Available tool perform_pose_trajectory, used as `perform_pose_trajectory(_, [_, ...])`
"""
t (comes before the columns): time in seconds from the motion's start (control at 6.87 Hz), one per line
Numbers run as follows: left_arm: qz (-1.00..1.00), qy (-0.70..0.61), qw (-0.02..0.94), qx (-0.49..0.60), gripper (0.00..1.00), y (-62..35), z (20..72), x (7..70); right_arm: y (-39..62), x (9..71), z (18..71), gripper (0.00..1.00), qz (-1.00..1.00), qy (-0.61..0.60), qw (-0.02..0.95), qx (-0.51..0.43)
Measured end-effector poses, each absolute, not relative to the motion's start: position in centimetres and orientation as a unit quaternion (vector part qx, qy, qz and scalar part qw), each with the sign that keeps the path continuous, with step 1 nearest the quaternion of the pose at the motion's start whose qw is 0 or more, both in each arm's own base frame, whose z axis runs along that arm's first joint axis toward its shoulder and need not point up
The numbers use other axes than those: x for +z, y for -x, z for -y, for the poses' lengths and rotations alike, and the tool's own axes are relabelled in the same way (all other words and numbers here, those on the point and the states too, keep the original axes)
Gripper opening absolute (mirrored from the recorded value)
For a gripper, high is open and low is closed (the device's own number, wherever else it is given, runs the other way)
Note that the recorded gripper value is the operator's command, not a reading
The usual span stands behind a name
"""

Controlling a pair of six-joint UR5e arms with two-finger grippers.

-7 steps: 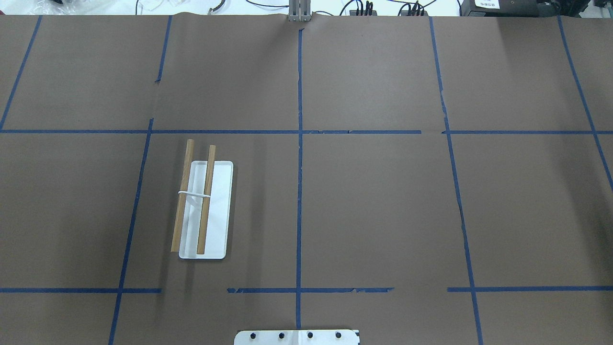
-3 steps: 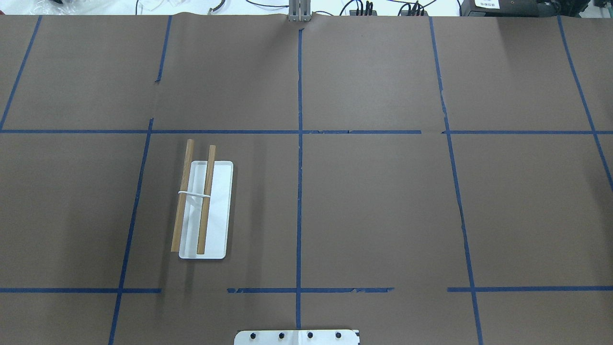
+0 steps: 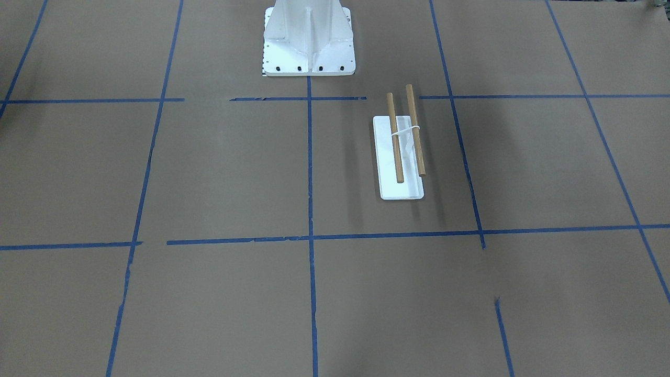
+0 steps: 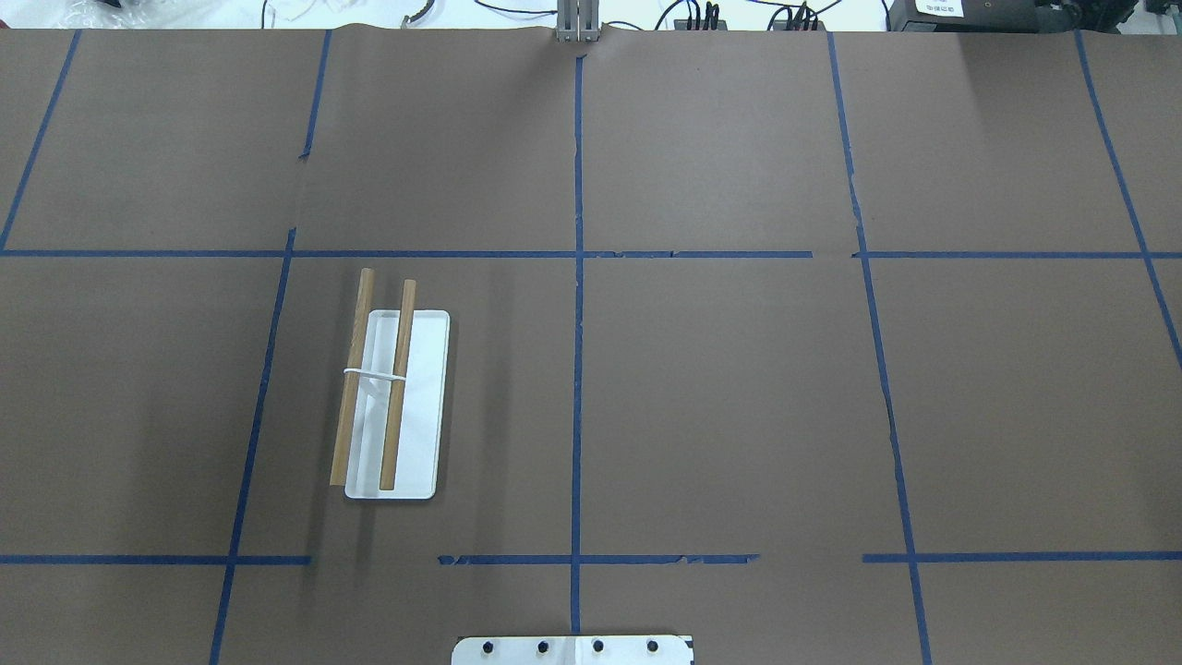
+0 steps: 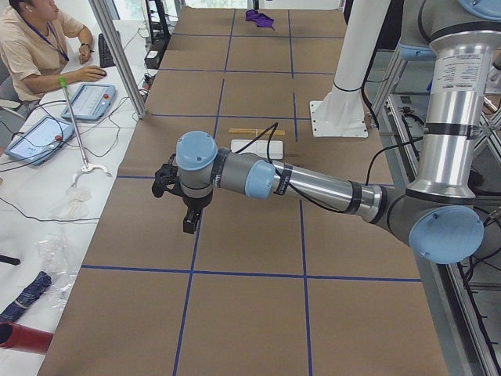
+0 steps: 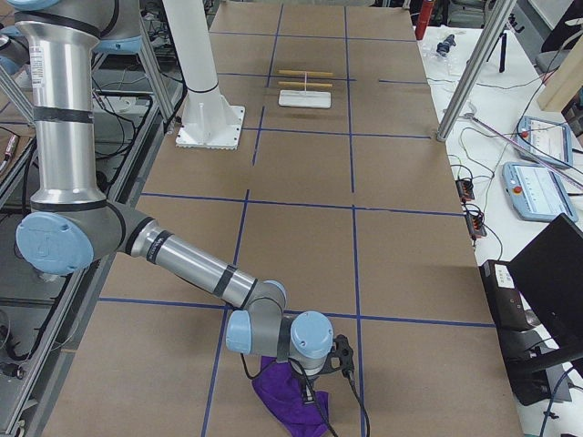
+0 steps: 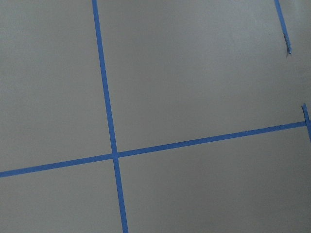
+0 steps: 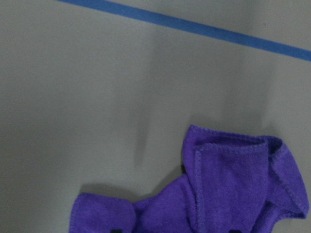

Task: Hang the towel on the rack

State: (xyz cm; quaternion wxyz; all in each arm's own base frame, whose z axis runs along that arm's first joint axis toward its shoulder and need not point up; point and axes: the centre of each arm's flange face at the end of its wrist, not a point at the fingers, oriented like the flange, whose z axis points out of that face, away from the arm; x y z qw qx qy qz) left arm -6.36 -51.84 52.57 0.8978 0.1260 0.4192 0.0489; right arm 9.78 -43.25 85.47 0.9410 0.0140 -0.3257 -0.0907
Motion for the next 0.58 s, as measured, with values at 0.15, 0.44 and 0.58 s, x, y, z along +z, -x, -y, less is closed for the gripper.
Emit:
perform_pose_trajectory(0.15, [-0.419, -0.130, 0.897, 0.051, 1.00, 6.4, 51.8, 52.5, -10.1, 87.0, 42.4, 0.54, 0.324, -0.001, 0.942, -0.088])
perform_pose_trajectory(0.44, [-0.419, -0.135, 0.897, 0.053, 1.00, 6.4, 51.9, 52.4, -10.4, 88.6, 41.3, 0.52, 0.312, 0.014, 0.946, -0.092])
perform_pose_trajectory(0.58, [-0.418, -0.135, 0.897, 0.054, 1.00, 6.4, 51.9, 52.4, -10.5, 89.4, 40.8, 0.49, 0.310, 0.022, 0.946, -0.091])
